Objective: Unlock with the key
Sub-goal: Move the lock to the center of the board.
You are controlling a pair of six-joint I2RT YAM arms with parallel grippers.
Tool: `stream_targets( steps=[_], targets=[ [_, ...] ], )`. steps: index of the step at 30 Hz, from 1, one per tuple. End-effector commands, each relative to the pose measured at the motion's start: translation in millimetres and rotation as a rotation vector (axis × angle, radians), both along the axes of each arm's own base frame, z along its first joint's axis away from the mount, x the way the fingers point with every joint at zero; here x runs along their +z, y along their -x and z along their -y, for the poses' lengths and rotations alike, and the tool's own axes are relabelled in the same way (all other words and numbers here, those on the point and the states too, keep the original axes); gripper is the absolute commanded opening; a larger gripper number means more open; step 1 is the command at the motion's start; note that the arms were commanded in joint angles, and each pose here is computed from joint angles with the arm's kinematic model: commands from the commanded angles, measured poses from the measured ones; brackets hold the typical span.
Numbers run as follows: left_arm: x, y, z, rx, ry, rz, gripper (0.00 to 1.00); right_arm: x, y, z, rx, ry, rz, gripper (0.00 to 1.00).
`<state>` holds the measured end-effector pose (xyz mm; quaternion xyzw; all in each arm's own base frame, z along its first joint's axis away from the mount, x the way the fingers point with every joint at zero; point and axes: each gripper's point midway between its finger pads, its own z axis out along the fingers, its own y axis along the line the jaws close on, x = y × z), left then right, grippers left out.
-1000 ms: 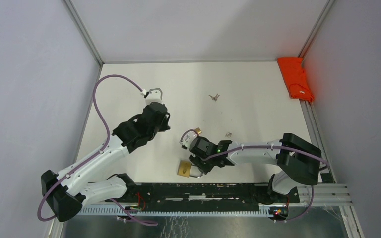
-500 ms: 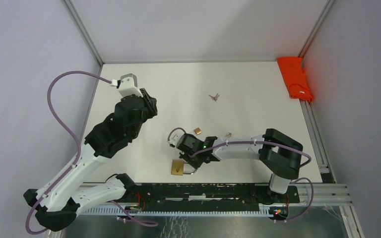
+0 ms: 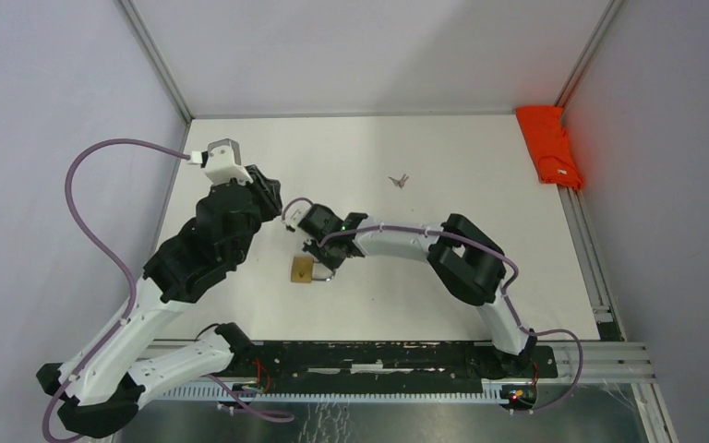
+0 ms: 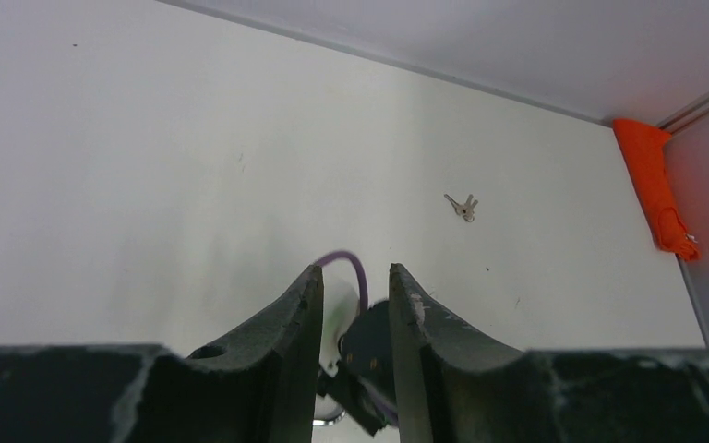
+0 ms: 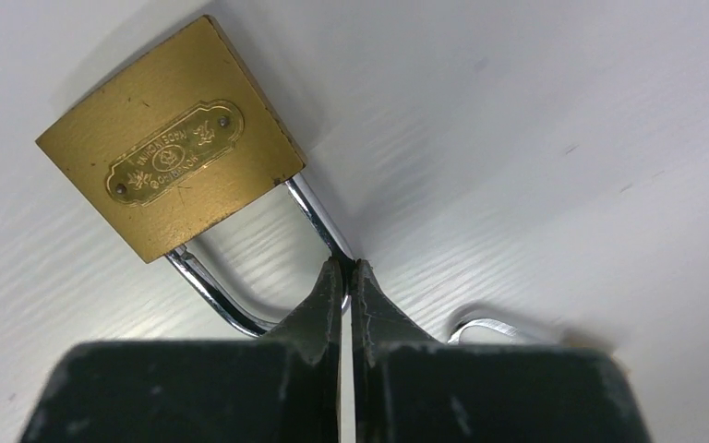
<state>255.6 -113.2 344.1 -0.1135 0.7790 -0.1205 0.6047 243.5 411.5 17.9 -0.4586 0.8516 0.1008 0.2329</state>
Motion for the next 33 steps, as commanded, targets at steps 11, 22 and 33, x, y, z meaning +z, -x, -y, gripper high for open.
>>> stream_targets(
  steps=[11, 22, 33],
  targets=[
    [-31.6, -39.6, 35.5, 0.002, -0.063, -0.06, 0.31, 25.2, -134.2, 12.4, -0.18, -0.081, 0.095, 0.0],
    [-130.4, -109.2, 45.2, -0.023, 0.012, -0.282, 0.17, 54.7, -173.5, 42.2, -0.244, -0.194, 0.119, 0.0],
    [-217.2, -151.5, 73.7, -0.131, 0.04, -0.477, 0.06, 63.7, -167.1, 35.1, -0.198, -0.412, 0.008, 0.0]
  ],
)
